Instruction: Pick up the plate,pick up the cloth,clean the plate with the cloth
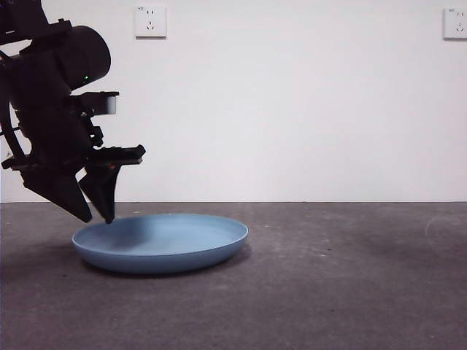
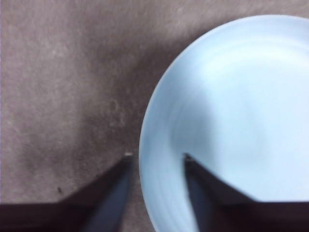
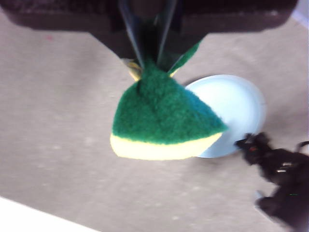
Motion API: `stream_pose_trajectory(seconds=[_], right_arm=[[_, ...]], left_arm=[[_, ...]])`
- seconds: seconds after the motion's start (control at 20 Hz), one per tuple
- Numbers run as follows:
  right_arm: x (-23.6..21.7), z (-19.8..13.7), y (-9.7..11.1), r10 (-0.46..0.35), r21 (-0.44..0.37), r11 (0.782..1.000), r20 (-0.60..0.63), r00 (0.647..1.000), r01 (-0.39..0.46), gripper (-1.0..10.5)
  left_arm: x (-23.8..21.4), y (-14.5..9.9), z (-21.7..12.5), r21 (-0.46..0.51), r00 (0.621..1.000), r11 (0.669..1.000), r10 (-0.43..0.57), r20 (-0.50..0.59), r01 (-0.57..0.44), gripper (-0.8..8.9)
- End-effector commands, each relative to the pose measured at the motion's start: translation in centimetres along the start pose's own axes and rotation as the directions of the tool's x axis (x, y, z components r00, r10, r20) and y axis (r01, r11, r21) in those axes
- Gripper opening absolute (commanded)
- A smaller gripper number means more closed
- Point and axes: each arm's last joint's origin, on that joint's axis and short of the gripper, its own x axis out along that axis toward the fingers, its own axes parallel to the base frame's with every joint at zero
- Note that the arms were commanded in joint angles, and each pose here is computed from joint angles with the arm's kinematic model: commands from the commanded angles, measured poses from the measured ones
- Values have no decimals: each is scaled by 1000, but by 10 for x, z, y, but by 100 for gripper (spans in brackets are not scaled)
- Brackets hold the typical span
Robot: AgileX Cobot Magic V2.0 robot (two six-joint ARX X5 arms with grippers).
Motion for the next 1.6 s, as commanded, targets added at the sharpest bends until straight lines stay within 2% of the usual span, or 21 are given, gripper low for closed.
stream_pose_trajectory(seconds=[0.05, 0.15, 0.25, 0.45, 0.5, 0.6, 0.75, 0.9, 1.05, 1.25, 1.4, 1.5, 1.6], right_arm=[[13, 2, -2, -79, 12, 997, -14, 997, 79, -11], [32, 8, -2, -101, 26, 994, -27, 995, 102, -11], [59, 13, -2, -124, 37, 991, -47, 991, 126, -5], [130, 10, -4, -167, 28, 984, -175, 970, 174, -2], [148, 6, -4, -156, 28, 986, -216, 964, 165, -2], [188, -6, -8, -64, 61, 994, -308, 949, 86, -2], [234, -28, -13, 32, 109, 994, -420, 907, 16, 0], [266, -51, -18, 49, 138, 990, -516, 855, 27, 14], [281, -63, -22, 89, 173, 985, -560, 824, 11, 243], [283, -65, -25, 91, 194, 981, -565, 820, 24, 559], [276, -61, -29, 88, 200, 979, -559, 824, 31, 573], [260, -50, -30, 86, 223, 974, -527, 845, 40, 566], [233, -35, -28, 87, 221, 975, -474, 876, 22, 548]], left_arm=[[-11, 0, 2, -12, 1000, 1000, -9, 21, 9, 476], [-32, -5, 5, -36, 998, 999, -25, 59, 27, 476], [-61, -14, 7, -27, 987, 994, -101, 128, 105, 476], [-124, -30, 5, 26, 935, 976, -216, 282, 218, 475], [-138, -32, 1, 44, 922, 970, -242, 303, 240, 476], [-164, -35, -8, 71, 900, 958, -287, 328, 279, 476], [-191, -35, -22, 95, 879, 946, -323, 352, 309, 476], [-208, -31, -35, 105, 880, 943, -332, 340, 316, 476], [-214, -28, -41, 107, 885, 944, -331, 329, 313, 476], [-213, -28, -42, 106, 889, 945, -327, 320, 309, 476], [-213, -28, -42, 106, 889, 946, -324, 322, 306, 475], [-213, -28, -41, 111, 890, 949, -315, 330, 295, 475], [-213, -26, -40, 128, 897, 963, -266, 353, 235, 467]])
